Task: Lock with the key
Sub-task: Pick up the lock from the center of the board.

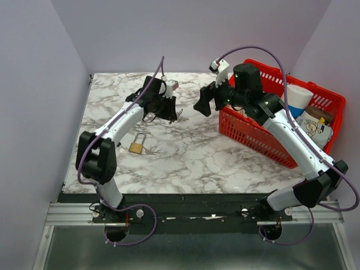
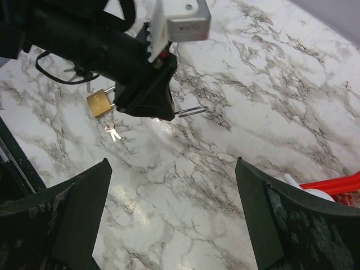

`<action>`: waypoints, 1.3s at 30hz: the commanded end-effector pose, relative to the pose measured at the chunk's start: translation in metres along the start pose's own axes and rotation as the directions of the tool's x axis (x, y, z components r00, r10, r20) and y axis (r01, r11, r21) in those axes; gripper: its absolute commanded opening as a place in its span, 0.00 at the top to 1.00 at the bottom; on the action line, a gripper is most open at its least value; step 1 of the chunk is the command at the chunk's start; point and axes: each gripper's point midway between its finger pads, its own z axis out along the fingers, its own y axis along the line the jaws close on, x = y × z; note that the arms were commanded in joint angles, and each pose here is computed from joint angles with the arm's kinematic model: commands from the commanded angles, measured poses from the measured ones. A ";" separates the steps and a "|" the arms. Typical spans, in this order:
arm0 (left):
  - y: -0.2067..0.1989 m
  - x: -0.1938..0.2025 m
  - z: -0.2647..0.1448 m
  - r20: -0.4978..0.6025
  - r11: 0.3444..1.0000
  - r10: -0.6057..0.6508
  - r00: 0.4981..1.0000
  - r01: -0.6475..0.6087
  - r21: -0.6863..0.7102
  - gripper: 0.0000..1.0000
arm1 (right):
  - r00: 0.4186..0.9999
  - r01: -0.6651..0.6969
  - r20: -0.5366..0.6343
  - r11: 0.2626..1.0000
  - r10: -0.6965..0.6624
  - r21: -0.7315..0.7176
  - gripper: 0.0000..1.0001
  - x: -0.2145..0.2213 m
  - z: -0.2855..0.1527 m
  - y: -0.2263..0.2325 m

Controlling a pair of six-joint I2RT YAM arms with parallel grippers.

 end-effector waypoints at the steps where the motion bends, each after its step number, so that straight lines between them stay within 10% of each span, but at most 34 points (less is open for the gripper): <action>1: -0.035 -0.029 -0.057 0.218 0.986 -0.050 0.975 0.013 0.169 1.00 | 1.000 -0.004 0.021 0.996 0.006 -0.090 0.00 -0.014 -0.002 0.015; 12: -0.074 -0.019 -0.154 0.436 0.911 0.008 0.900 -0.187 0.369 1.00 | 0.956 0.291 0.150 0.874 -0.252 -0.390 0.15 -0.016 -0.014 0.062; 23: -0.058 -0.033 -0.193 0.656 0.990 -0.058 0.752 -0.043 0.137 1.00 | 0.930 -0.311 0.050 0.855 0.363 -0.416 0.42 -0.049 0.002 0.078; 39: -0.067 -0.043 -0.196 0.697 0.992 -0.112 0.708 0.038 0.122 1.00 | 0.894 -0.413 0.047 0.860 0.446 -0.300 0.36 -0.047 0.079 0.096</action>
